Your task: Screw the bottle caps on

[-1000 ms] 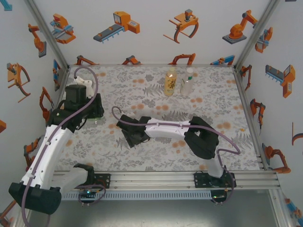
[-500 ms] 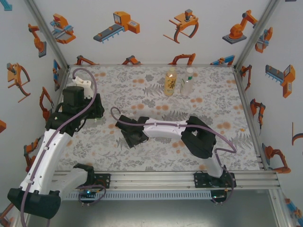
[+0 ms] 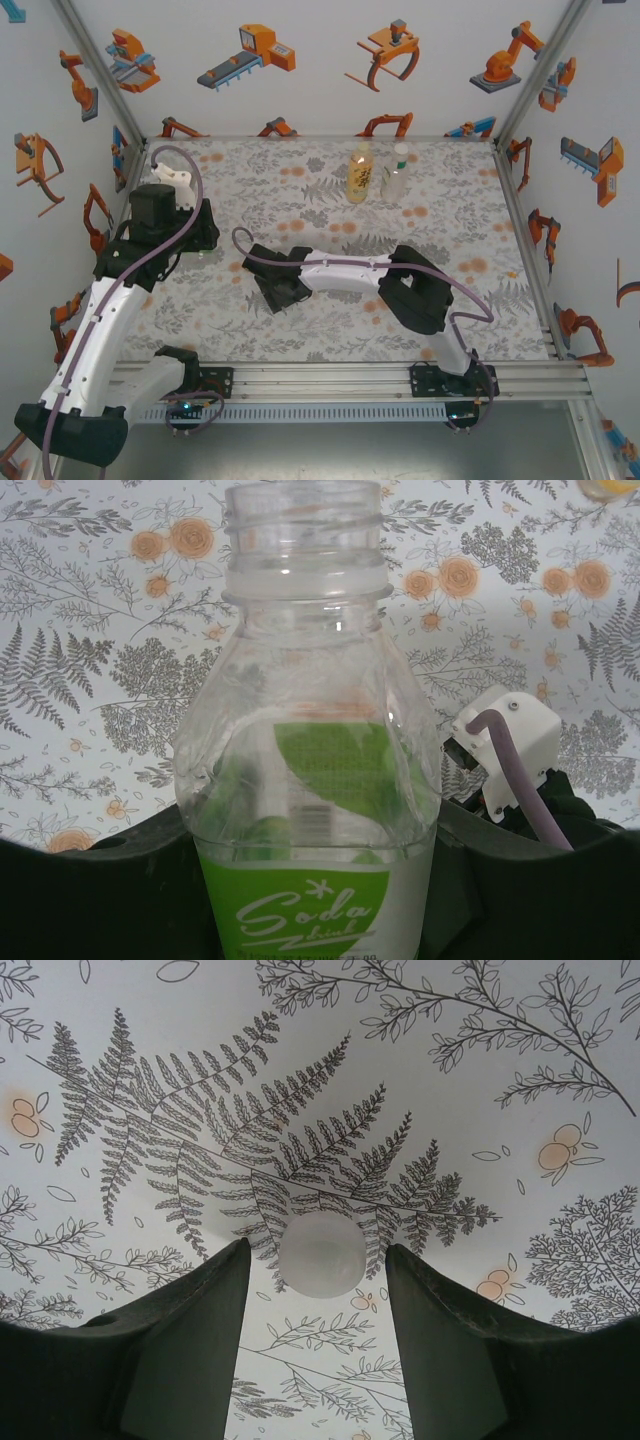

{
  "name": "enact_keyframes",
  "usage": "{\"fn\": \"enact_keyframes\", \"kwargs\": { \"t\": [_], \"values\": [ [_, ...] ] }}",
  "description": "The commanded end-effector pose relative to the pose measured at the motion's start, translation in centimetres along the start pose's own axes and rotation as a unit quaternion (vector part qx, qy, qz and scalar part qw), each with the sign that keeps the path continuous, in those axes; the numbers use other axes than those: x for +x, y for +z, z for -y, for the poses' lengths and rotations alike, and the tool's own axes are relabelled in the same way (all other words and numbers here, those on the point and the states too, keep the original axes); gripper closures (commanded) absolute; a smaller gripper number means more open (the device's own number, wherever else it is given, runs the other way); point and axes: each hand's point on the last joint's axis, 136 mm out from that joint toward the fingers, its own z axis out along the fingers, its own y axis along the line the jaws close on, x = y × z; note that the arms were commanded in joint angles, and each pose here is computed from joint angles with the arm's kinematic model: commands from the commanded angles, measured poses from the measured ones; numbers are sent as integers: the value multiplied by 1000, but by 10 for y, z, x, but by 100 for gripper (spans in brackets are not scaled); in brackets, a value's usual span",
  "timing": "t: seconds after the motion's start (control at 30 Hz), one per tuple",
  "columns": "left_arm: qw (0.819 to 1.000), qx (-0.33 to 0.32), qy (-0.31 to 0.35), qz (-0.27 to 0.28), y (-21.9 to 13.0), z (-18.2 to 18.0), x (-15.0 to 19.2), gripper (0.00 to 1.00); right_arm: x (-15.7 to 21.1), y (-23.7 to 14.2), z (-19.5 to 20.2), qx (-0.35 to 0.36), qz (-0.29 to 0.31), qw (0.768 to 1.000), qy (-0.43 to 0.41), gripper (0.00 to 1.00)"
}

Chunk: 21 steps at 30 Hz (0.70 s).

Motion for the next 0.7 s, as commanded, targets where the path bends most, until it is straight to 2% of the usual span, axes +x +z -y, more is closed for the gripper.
{"fn": "enact_keyframes", "kwargs": {
  "t": [0.0,0.27,0.47,0.67],
  "values": [
    [1000,-7,10,8,-2,-3,-1,94,-1,2,-2,4,-6,1000,-7,46],
    [1000,-10,6,1,1,-5,0,93,2,5,1,13,-18,1000,-5,53],
    [1000,7,-4,17,-1,0,-4,88,2,6,2,15,-23,1000,-6,59],
    [1000,17,-5,26,-3,1,-5,80,2,6,2,18,-25,1000,-6,61]
  ]
}}
